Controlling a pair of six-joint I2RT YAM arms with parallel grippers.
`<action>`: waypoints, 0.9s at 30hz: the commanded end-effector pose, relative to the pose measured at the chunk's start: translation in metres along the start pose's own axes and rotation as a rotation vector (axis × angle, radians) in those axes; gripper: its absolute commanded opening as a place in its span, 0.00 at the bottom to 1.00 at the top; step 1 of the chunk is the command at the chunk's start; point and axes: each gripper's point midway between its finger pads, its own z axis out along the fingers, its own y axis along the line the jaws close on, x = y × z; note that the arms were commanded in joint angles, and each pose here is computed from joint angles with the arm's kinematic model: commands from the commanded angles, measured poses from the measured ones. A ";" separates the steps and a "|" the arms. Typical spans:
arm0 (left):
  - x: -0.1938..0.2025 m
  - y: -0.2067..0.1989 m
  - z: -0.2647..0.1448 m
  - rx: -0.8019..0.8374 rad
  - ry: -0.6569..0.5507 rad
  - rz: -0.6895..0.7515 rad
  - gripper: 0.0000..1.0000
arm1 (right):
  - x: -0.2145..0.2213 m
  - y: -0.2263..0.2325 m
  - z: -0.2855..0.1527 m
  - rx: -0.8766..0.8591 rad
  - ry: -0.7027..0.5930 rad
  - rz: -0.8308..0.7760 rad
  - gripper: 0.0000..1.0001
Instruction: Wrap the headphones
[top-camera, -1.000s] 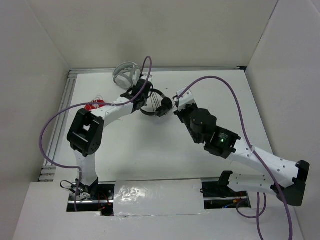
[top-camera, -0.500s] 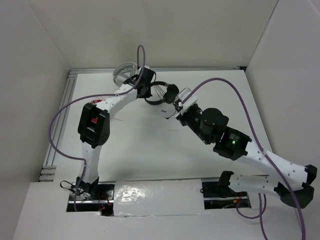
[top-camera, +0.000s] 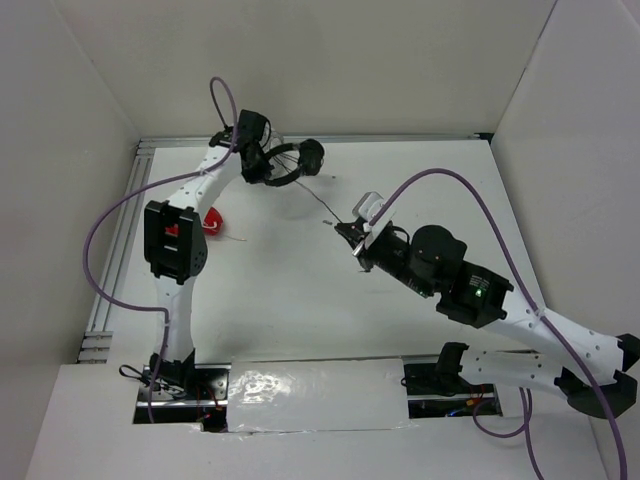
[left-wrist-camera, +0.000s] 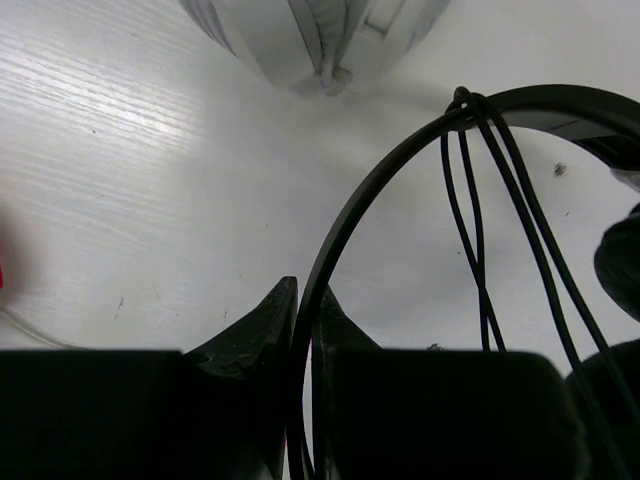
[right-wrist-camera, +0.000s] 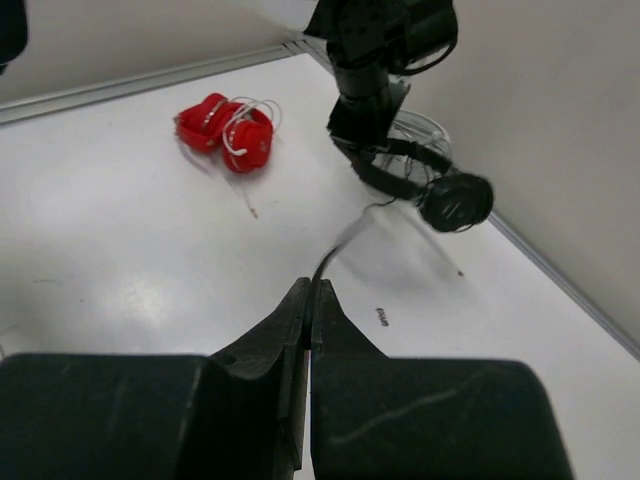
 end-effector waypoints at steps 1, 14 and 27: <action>-0.055 -0.010 -0.029 0.088 -0.089 -0.155 0.00 | -0.009 0.015 -0.008 -0.067 -0.063 0.067 0.00; -0.081 -0.006 -0.047 0.027 -0.354 0.106 0.00 | -0.041 -0.031 -0.025 0.134 -0.137 0.037 0.00; -0.005 -0.069 -0.099 0.446 -0.574 0.748 0.00 | -0.047 -0.099 -0.010 0.338 -0.085 -0.147 0.00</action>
